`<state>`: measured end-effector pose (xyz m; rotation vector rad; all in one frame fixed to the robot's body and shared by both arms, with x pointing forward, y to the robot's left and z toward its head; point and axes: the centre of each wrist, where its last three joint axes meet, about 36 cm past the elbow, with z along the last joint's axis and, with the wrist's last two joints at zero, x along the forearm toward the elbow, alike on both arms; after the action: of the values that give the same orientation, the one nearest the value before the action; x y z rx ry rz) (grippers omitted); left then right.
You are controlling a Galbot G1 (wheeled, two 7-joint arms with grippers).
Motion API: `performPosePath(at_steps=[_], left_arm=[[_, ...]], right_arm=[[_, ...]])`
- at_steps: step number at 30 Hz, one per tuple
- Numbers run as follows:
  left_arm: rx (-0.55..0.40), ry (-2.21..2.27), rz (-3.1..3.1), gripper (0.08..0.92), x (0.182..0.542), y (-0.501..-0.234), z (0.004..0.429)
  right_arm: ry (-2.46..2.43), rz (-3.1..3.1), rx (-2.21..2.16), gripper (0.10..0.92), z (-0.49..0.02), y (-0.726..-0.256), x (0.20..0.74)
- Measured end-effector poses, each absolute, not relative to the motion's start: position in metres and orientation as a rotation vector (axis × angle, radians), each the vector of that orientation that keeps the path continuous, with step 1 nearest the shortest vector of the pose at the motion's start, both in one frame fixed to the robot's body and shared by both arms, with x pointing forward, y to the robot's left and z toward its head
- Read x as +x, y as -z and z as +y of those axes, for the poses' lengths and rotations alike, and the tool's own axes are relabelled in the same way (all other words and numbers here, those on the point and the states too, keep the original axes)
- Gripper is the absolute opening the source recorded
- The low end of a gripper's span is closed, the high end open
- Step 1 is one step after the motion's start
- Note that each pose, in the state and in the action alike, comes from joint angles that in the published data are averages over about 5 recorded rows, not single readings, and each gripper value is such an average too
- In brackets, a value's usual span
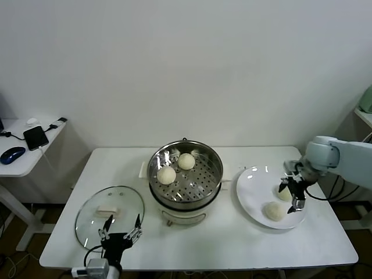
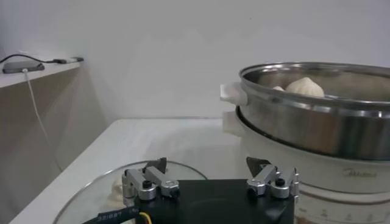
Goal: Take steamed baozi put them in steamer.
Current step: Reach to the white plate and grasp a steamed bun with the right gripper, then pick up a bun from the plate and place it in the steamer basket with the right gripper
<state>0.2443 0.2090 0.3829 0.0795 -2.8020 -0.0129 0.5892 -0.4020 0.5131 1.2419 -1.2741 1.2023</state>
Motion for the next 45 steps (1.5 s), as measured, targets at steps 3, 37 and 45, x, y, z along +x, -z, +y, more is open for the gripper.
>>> performPosePath(at_steps=[3, 37, 45], left_arm=[[0.083, 0.015, -2.801, 0.823, 0.244, -0.382, 0.210], [0.068, 0.017, -2.815, 0.823, 0.241, -0.391, 0.207], [0.056, 0.016, -2.826, 0.823, 0.243, -0.395, 0.205]], right_arm=[[-1.198, -1.283, 1.231, 0.823, -0.401, -0.499, 0.588], [-1.276, -1.330, 1.225, 0.670, -0.372, -0.532, 0.623], [-1.540, -1.348, 1.386, 0.670, -0.302, -0.671, 0.674]])
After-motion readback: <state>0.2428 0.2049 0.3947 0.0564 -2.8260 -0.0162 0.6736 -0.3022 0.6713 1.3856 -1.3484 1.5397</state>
